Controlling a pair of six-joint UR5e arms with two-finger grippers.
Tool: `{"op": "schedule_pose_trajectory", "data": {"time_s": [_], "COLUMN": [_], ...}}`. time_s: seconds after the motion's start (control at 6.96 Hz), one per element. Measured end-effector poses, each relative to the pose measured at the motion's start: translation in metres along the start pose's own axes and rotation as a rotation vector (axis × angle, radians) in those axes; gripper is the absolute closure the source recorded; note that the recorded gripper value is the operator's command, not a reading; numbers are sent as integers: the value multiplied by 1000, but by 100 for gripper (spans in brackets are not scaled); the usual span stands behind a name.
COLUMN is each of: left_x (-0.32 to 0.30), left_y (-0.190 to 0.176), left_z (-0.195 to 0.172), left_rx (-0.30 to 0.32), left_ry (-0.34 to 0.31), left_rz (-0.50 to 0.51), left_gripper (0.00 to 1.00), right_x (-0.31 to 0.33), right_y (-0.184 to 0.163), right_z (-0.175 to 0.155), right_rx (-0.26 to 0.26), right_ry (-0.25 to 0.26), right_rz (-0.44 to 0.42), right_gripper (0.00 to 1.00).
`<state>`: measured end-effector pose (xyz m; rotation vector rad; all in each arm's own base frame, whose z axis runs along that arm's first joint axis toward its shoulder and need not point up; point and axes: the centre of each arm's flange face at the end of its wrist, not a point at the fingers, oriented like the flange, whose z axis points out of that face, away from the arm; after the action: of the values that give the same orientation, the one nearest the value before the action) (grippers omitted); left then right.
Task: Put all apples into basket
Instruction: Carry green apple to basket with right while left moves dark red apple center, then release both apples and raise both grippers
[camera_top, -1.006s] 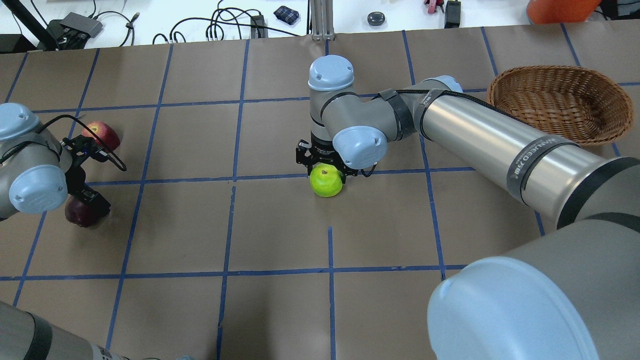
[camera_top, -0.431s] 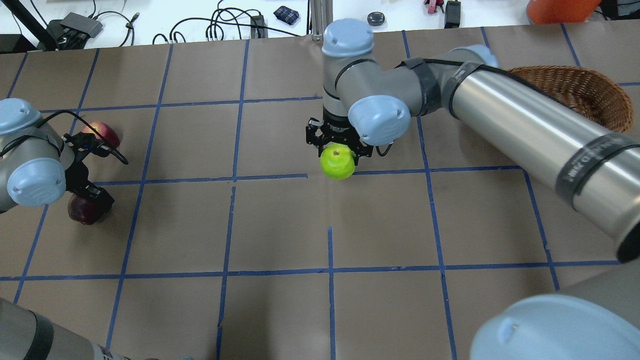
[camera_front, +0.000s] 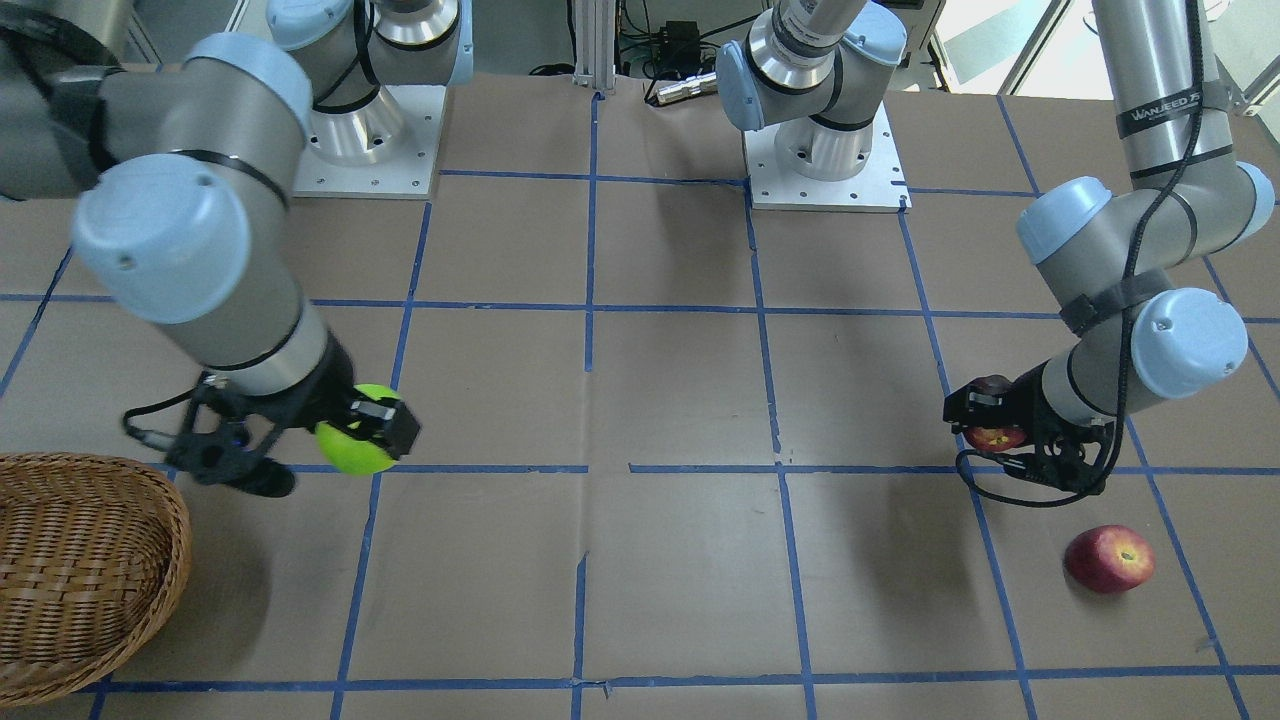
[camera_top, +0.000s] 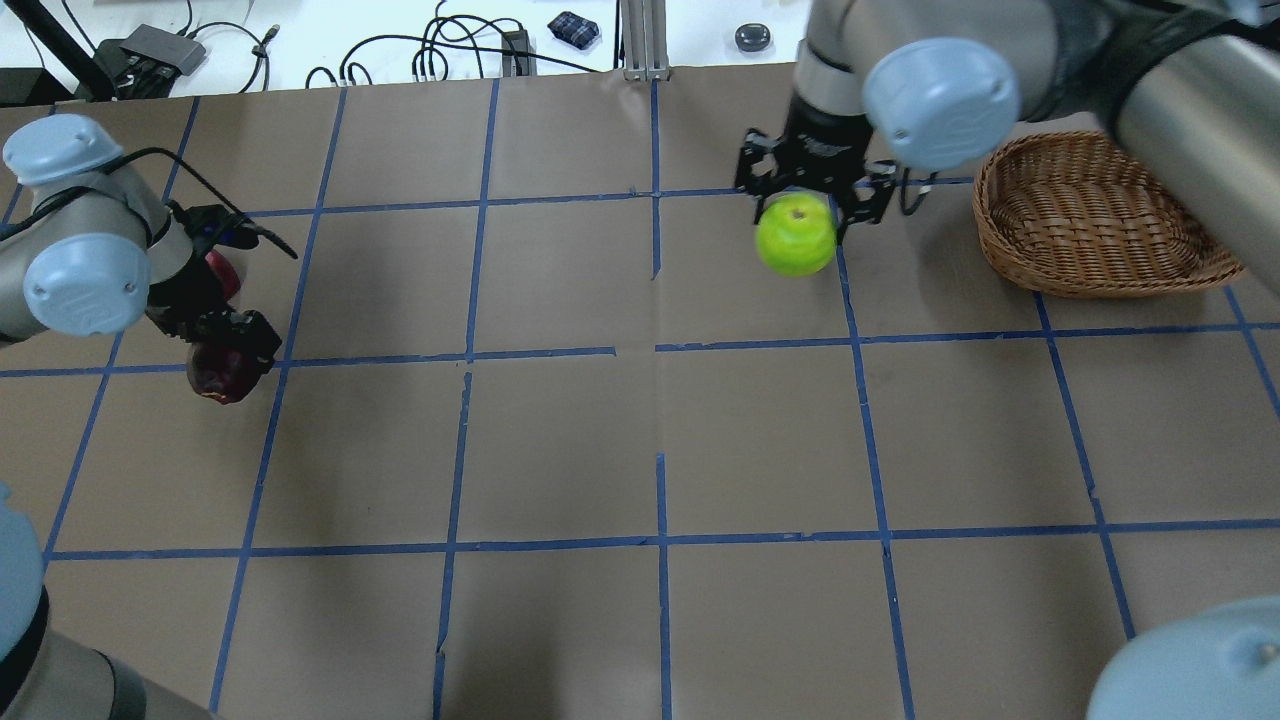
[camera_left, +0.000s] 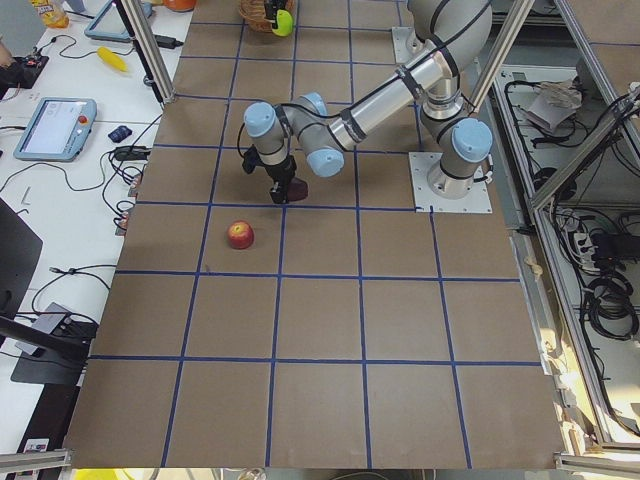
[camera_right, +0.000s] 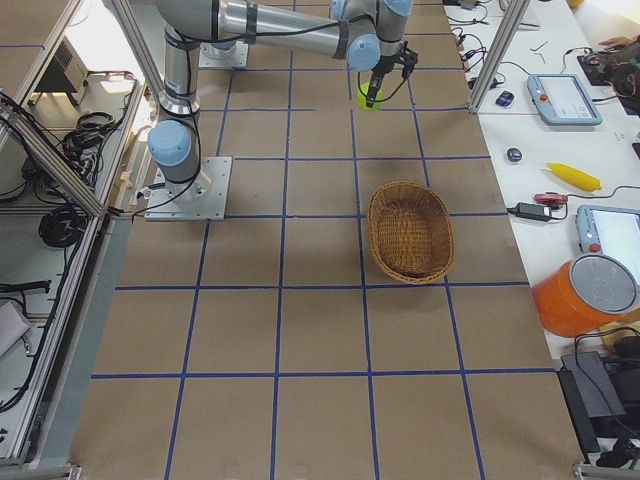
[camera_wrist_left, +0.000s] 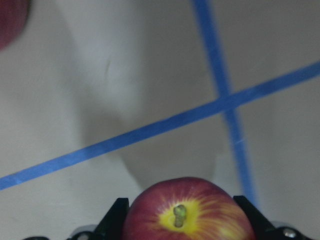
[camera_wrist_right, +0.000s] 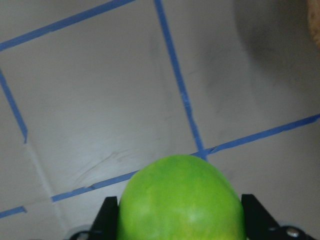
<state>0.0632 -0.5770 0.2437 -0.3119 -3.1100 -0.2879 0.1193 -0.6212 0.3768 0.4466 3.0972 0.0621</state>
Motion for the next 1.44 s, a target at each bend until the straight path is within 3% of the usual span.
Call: {"op": "schedule_pose_trajectory", "data": {"time_s": [0.43, 0.72, 0.86, 1.01, 1.15, 1.29, 1.44], "left_x": [179, 305, 353, 383, 397, 402, 402], "left_y": [-33, -47, -55, -62, -66, -67, -68], "left_z": [-21, -4, 17, 40, 56, 62, 57], "left_rx": [20, 61, 93, 110, 110, 114, 131], "left_ry": [43, 117, 178, 221, 235, 237, 227], "left_rz": [-248, -422, -498, -560, -581, -583, -573], "left_gripper": [82, 82, 74, 1, 0, 0, 0], "right_x": [204, 280, 304, 321, 331, 337, 341], "right_y": [-82, -126, -138, -147, -153, -157, -161], "right_z": [10, 56, 78, 95, 111, 123, 127], "right_rx": [43, 103, 100, 88, 71, 60, 61], "right_ry": [61, 150, 172, 180, 180, 181, 190], "right_rz": [-142, -230, -241, -248, -253, -255, -256], "right_gripper": [100, 100, 100, 99, 74, 30, 0]}}
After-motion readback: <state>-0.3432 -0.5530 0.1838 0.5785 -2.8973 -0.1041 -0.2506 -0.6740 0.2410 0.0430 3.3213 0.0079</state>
